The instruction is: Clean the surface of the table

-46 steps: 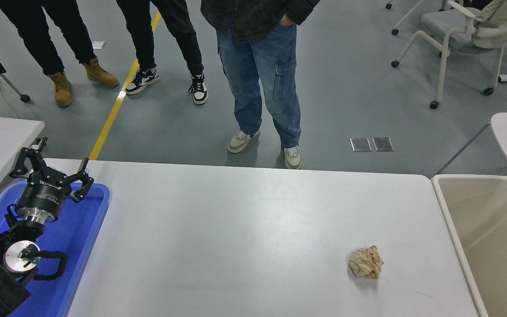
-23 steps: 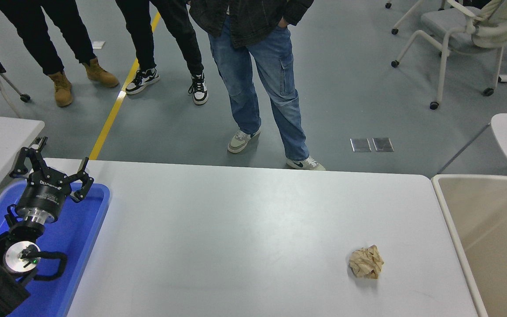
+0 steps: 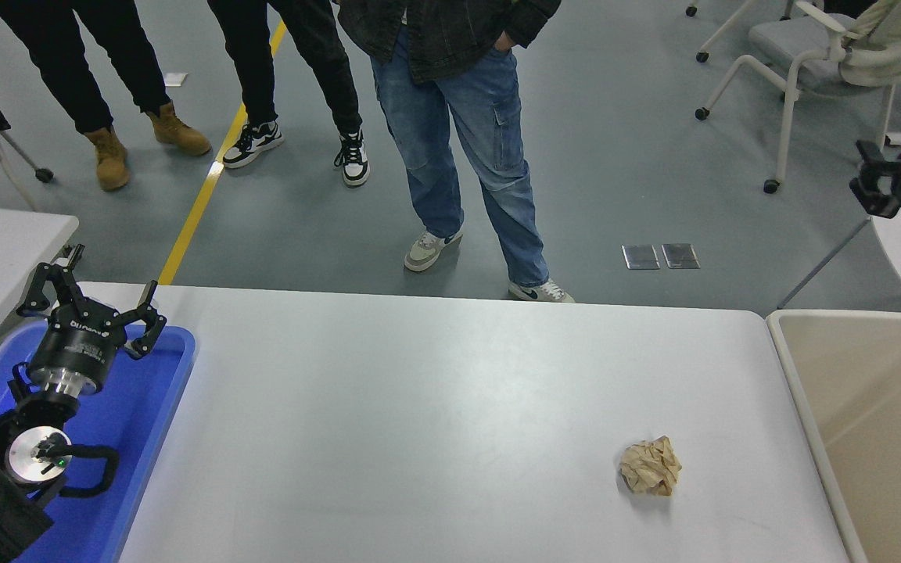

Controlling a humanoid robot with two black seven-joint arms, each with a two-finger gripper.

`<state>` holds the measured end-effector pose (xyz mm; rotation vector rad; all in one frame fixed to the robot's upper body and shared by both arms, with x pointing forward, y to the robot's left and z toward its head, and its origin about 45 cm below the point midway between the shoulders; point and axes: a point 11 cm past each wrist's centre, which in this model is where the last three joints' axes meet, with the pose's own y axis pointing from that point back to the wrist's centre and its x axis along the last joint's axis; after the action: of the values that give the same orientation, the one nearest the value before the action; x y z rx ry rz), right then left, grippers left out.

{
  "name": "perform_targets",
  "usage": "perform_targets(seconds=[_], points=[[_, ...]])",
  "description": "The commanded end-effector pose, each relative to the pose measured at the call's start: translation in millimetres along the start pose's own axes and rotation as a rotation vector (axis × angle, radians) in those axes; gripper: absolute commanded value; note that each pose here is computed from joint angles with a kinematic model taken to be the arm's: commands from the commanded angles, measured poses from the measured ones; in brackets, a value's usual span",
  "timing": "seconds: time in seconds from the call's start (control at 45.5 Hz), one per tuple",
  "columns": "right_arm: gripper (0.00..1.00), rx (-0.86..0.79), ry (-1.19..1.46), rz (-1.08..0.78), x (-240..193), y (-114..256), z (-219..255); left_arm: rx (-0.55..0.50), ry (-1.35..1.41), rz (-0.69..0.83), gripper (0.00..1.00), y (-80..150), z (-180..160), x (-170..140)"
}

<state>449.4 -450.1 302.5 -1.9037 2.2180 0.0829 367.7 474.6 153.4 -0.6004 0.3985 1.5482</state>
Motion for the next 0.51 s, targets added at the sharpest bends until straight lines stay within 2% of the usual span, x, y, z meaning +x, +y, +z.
perform_targets(seconds=[0.0,0.484], points=[[0.98,0.043,-0.07,-0.038,-15.1,31.1,37.3,0.0,0.0,0.0,1.0,0.0,0.0,0.0],[0.99,-0.091,-0.068,-0.023,-6.7,96.0,120.3,0.0,0.0,0.0,1.0,0.0,0.0,0.0]])
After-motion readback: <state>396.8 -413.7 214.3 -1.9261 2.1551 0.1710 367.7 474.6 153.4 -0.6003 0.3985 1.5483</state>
